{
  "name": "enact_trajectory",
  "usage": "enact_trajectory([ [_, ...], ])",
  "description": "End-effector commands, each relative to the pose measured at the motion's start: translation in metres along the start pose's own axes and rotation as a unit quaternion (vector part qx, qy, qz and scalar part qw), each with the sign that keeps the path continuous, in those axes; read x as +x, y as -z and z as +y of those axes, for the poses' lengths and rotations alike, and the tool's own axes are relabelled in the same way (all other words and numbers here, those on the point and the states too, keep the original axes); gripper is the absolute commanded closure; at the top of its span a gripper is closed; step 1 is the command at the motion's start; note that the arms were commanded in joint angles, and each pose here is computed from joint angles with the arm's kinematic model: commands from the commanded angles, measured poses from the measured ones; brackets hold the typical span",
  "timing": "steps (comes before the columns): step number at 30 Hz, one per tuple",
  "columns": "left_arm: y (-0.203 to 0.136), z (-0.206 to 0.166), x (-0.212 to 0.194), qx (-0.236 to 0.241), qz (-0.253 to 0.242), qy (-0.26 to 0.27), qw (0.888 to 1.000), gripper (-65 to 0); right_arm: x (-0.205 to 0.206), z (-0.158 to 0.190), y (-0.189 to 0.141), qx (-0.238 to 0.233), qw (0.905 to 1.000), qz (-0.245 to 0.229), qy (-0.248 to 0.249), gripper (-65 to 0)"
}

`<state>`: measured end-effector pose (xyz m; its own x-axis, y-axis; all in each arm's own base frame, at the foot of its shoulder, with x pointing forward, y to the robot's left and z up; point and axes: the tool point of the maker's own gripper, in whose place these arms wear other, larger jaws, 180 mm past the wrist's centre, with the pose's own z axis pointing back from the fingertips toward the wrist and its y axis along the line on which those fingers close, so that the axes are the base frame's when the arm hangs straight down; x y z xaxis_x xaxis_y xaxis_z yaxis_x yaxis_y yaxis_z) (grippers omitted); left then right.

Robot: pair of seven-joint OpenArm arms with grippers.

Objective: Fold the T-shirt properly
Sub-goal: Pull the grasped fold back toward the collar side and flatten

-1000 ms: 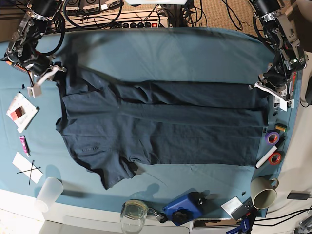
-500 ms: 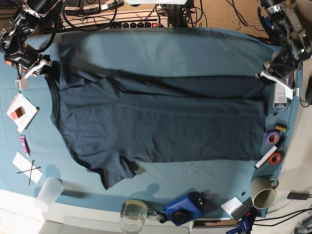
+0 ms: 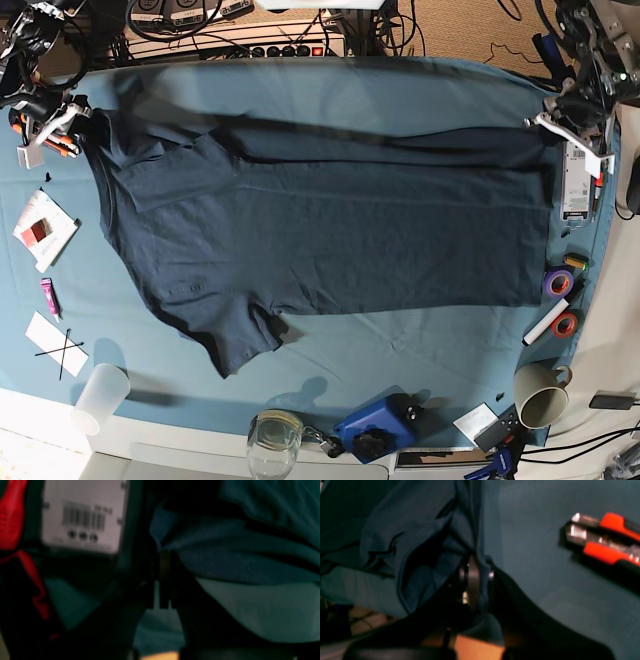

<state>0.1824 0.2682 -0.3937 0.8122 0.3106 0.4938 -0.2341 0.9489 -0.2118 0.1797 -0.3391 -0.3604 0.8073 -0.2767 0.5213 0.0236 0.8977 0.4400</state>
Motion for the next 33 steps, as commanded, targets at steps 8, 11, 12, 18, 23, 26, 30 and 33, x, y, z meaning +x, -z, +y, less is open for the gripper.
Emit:
enact_trajectory([
  [8,-0.016,0.009,-0.001,0.021,-0.005,0.022,1.000,0.0,0.013,-0.016,-0.032,-0.027,0.9988,-0.040,0.003,0.0],
  [11,-0.021,0.019,0.001,0.033,-0.011,0.014,0.999,0.0,0.021,-0.016,-0.046,-0.020,0.9970,-0.074,0.012,0.0],
  [12,-0.022,0.022,0.002,0.036,-0.012,0.015,0.999,0.0,0.021,-0.018,-0.049,-0.022,0.9970,-0.073,0.011,0.0],
  [18,-0.032,0.028,-0.004,0.023,-0.005,0.016,1.000,0.0,0.010,-0.022,-0.053,-0.031,0.9979,-0.055,0.014,0.0],
  [23,-0.034,0.023,-0.012,0.003,0.000,0.005,1.000,0.0,0.001,-0.024,-0.055,-0.037,0.9983,-0.042,0.017,0.0],
  [26,-0.035,0.024,-0.016,0.005,0.005,0.005,1.000,0.0,0.000,-0.025,-0.055,-0.038,0.9983,-0.040,0.017,0.0],
  [30,-0.035,0.024,-0.016,0.005,0.005,0.005,1.000,0.0,0.000,-0.025,-0.056,-0.038,0.9983,-0.041,0.017,0.0],
  [33,-0.035,0.024,-0.016,0.005,0.004,0.005,1.000,-9.0,0.000,-0.025,-0.056,-0.038,0.9983,-0.041,0.017,-8.1],
])
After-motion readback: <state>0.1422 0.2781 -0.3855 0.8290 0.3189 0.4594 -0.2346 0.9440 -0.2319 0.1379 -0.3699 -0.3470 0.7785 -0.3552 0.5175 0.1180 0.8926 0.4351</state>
